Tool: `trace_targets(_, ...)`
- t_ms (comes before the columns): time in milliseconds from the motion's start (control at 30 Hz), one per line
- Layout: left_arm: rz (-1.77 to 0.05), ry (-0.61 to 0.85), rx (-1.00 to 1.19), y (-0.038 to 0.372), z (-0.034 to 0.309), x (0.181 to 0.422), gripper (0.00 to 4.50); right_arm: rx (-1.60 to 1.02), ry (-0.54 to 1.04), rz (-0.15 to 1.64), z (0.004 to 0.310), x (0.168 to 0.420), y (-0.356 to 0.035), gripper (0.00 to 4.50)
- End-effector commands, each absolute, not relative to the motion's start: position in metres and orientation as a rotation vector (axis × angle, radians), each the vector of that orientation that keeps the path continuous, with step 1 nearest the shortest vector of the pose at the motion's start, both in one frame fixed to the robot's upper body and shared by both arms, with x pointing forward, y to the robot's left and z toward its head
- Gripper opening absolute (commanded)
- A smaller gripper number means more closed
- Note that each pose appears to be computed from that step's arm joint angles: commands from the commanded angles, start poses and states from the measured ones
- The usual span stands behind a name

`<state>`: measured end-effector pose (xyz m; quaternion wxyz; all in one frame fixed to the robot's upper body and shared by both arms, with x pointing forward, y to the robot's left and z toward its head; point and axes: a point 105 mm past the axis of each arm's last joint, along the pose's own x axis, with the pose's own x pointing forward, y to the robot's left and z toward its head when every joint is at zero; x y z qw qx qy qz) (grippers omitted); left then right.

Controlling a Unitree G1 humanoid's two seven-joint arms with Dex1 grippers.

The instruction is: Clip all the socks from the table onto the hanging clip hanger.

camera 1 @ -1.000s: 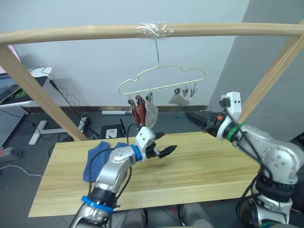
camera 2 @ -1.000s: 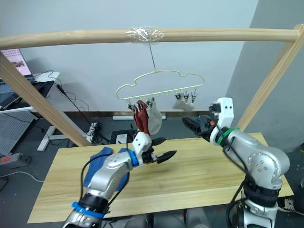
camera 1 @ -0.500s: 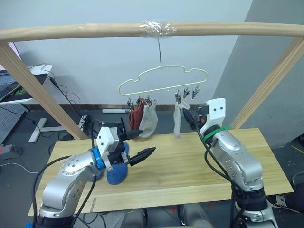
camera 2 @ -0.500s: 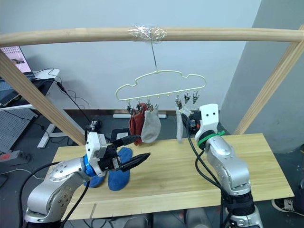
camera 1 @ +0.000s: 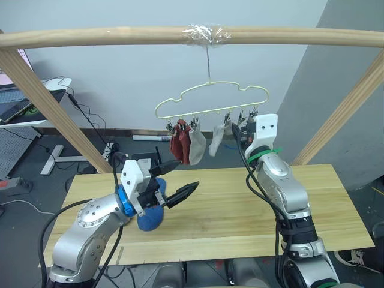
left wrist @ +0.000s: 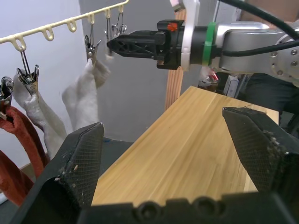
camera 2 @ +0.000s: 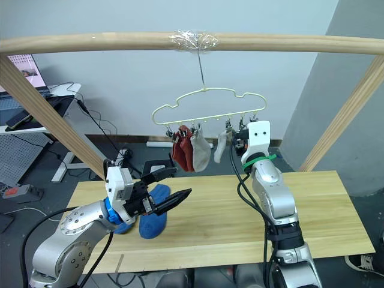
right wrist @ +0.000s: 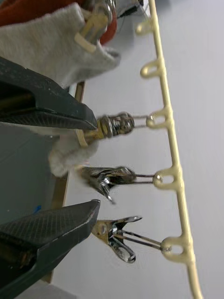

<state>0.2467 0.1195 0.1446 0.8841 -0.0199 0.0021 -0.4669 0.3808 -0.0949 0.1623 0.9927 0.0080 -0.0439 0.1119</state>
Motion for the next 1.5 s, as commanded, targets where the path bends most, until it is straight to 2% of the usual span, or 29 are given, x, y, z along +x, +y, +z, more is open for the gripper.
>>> trace_targets(33,-0.977,-0.046,-0.029,0.12,0.156,0.243,4.5,0.044,-0.144,0.183,0.178,0.387,-0.099,2.46)
trace_targets(467,-0.99,-0.039,-0.025,0.117,0.157,0.241,4.5,0.094,-0.163,0.177,0.184,0.4,-0.091,2.46)
trace_targets(1500,-1.001,-0.045,-0.022,0.109,0.159,0.24,4.5,0.138,-0.174,0.214,0.188,0.406,-0.077,2.46)
